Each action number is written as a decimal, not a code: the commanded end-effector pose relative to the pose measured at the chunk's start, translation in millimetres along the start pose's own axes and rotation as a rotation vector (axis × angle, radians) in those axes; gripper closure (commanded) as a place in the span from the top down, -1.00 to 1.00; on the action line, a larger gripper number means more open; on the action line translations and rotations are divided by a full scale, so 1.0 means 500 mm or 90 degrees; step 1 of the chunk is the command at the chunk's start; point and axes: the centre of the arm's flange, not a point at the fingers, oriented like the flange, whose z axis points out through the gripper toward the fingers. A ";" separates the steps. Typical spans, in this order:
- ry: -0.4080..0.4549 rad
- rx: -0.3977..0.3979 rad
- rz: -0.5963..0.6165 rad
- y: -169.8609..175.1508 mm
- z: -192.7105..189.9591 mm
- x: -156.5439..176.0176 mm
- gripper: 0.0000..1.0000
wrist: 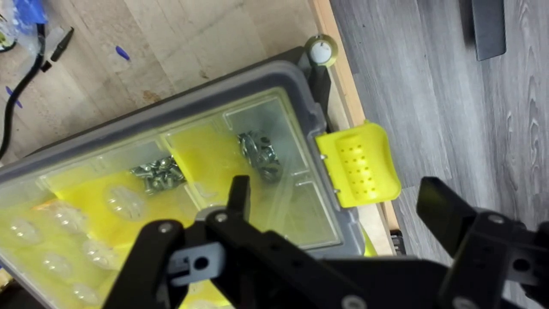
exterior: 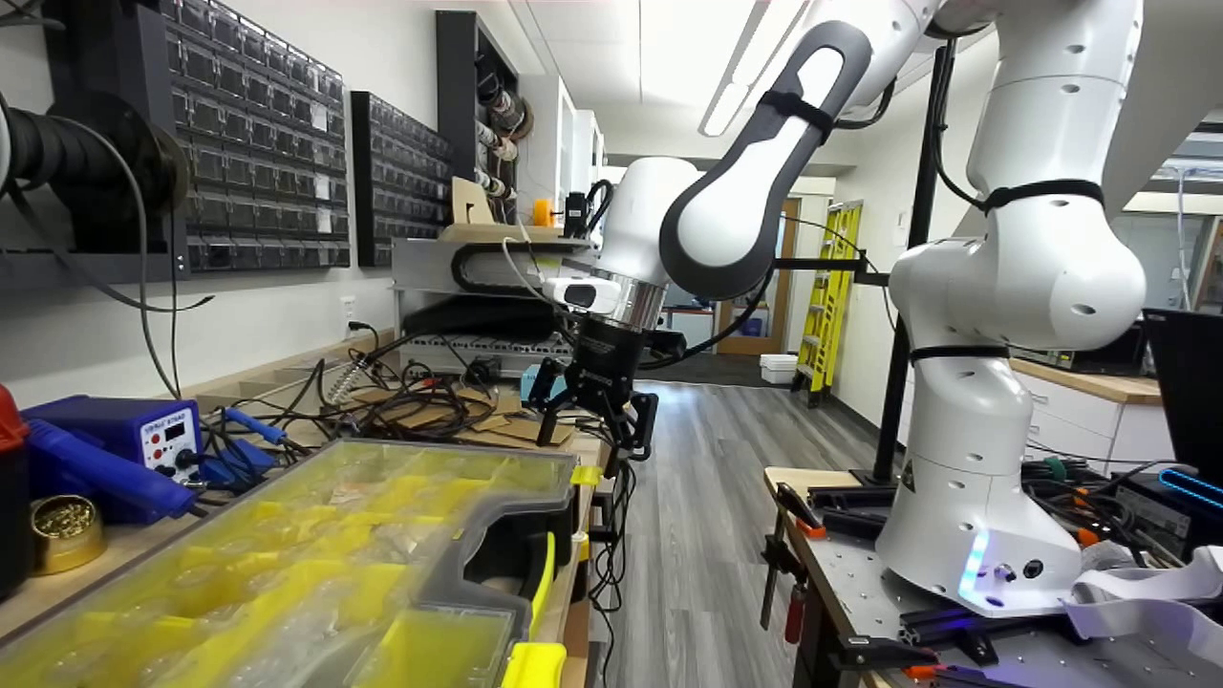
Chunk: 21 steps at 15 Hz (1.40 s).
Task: Open the lid of the black briefcase
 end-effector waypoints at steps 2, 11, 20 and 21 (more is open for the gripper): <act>0.001 0.001 -0.004 -0.002 -0.002 0.000 1.00; -0.022 0.017 -0.028 -0.031 -0.003 -0.030 1.00; -0.035 0.044 -0.026 -0.070 0.033 -0.047 1.00; -0.033 0.043 -0.024 -0.068 0.030 -0.045 0.50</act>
